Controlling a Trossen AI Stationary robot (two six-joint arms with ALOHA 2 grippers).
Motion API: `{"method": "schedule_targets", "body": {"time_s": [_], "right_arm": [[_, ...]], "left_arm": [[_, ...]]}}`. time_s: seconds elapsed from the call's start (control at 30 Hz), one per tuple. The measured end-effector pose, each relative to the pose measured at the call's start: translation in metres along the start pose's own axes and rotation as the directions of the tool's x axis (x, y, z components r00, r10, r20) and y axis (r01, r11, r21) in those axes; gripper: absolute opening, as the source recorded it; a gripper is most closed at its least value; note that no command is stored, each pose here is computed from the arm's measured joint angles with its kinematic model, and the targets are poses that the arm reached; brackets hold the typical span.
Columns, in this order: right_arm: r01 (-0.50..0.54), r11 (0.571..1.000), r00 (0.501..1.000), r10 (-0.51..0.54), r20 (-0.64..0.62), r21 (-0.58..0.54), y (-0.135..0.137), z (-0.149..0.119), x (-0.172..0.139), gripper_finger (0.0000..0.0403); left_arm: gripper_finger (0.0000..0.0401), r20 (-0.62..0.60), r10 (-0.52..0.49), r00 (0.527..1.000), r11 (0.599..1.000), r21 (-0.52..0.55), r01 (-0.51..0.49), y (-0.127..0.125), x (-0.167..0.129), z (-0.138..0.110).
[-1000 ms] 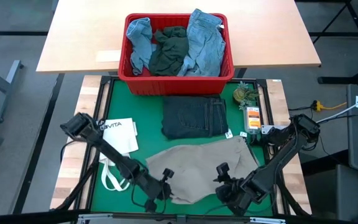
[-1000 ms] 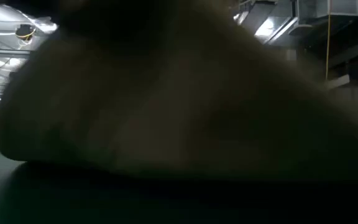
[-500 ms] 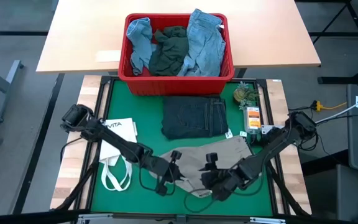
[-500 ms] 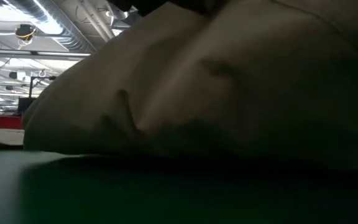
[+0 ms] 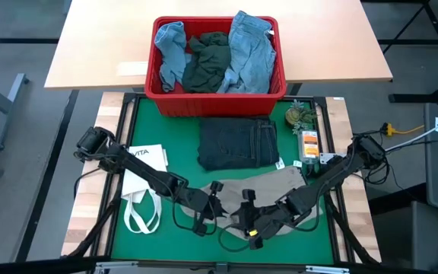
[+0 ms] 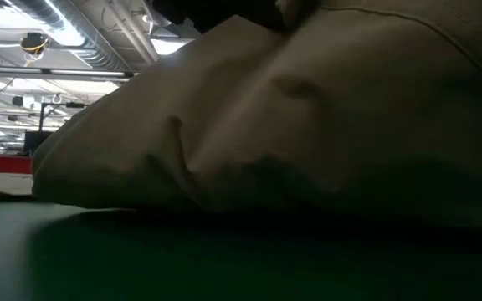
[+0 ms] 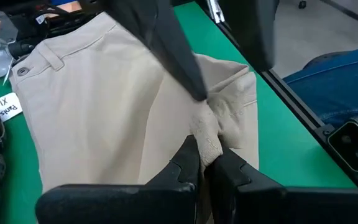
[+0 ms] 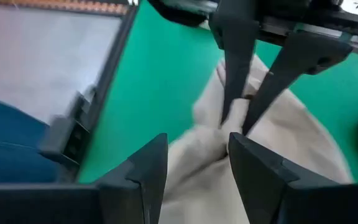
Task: Fold laundry
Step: Fold the brown shorts
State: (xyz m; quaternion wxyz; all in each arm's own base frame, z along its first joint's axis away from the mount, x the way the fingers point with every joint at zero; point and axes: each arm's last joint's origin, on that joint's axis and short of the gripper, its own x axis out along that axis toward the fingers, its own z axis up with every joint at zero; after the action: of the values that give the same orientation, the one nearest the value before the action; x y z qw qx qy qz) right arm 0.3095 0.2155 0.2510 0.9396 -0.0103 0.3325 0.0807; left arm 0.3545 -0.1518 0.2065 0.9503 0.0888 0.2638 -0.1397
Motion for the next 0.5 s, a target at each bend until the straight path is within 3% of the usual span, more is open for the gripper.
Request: {"method": "schedule_targets", "body": {"time_s": [0.1, 0.5], "right_arm": [[-0.004, 0.999, 1.0, 0.004, -0.003, 0.053, 0.0001, -0.0002, 0.0, 0.017], [0.014, 0.998, 1.0, -0.014, -0.003, 0.056, -0.0006, -0.0006, 0.0, 0.017]], "left_arm": [[0.0008, 0.0, 0.0, 1.0, 1.0, -0.002, 0.0, -0.0001, -0.0001, 0.0001], [0.0009, 0.006, -0.02, 1.0, 0.999, -0.029, 0.02, -0.0007, 0.0, 0.0005]]}}
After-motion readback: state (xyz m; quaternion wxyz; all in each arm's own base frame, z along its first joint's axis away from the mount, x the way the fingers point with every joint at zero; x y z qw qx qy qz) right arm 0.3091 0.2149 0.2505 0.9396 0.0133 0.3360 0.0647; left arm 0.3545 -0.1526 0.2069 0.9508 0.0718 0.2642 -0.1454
